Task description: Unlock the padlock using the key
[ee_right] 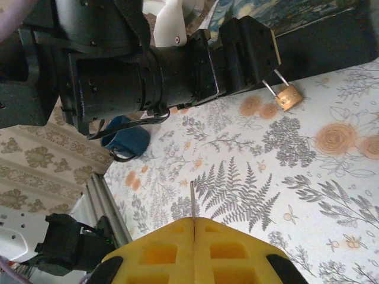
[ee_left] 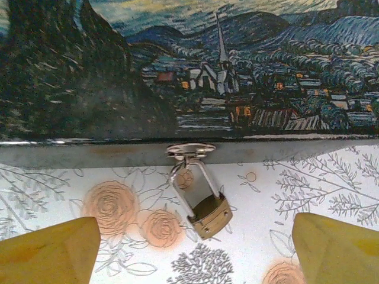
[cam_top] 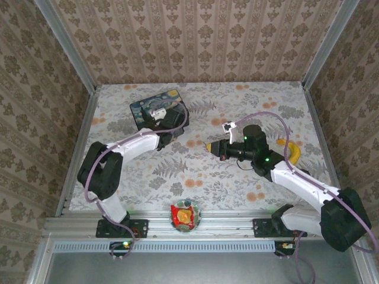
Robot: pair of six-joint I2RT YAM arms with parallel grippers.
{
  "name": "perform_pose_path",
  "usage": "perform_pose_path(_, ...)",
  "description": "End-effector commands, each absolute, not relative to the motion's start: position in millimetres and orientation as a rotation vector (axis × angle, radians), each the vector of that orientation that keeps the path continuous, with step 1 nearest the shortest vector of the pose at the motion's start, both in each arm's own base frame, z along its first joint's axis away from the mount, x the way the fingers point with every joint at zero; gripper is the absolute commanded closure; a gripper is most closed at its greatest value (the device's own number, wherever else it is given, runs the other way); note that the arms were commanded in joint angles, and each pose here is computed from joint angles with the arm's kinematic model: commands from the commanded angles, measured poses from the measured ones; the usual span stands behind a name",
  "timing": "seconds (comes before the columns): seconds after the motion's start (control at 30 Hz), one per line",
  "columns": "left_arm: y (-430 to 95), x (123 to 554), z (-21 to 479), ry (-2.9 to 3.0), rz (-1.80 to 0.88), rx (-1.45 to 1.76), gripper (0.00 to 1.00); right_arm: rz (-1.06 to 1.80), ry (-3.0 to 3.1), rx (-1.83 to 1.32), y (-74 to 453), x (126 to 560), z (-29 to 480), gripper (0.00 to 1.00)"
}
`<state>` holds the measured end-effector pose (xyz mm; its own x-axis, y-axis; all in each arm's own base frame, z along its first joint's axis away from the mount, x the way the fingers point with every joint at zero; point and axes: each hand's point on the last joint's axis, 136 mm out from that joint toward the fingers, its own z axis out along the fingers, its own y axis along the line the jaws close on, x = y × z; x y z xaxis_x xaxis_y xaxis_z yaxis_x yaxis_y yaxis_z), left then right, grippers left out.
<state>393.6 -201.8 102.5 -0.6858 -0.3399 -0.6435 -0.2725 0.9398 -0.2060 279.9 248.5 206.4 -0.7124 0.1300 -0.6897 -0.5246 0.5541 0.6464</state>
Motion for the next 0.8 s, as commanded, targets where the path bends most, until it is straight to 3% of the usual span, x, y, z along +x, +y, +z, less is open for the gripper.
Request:
perform_pose_path(0.0, -202, 399, 93, 2.359, -0.086, -0.501, 0.16, 1.081, 2.110, -0.278, 234, 280, 197, 1.00)
perform_pose_path(0.43, -207, 418, 57, 2.396, 0.087, -0.588, 0.19, 1.039, 2.074, -0.256, 222, 281, 198, 1.00)
perform_pose_path(0.77, -196, 404, 33, 2.438, 0.184, -0.598, 0.33, 1.079, 2.061, -0.258, 226, 285, 198, 1.00)
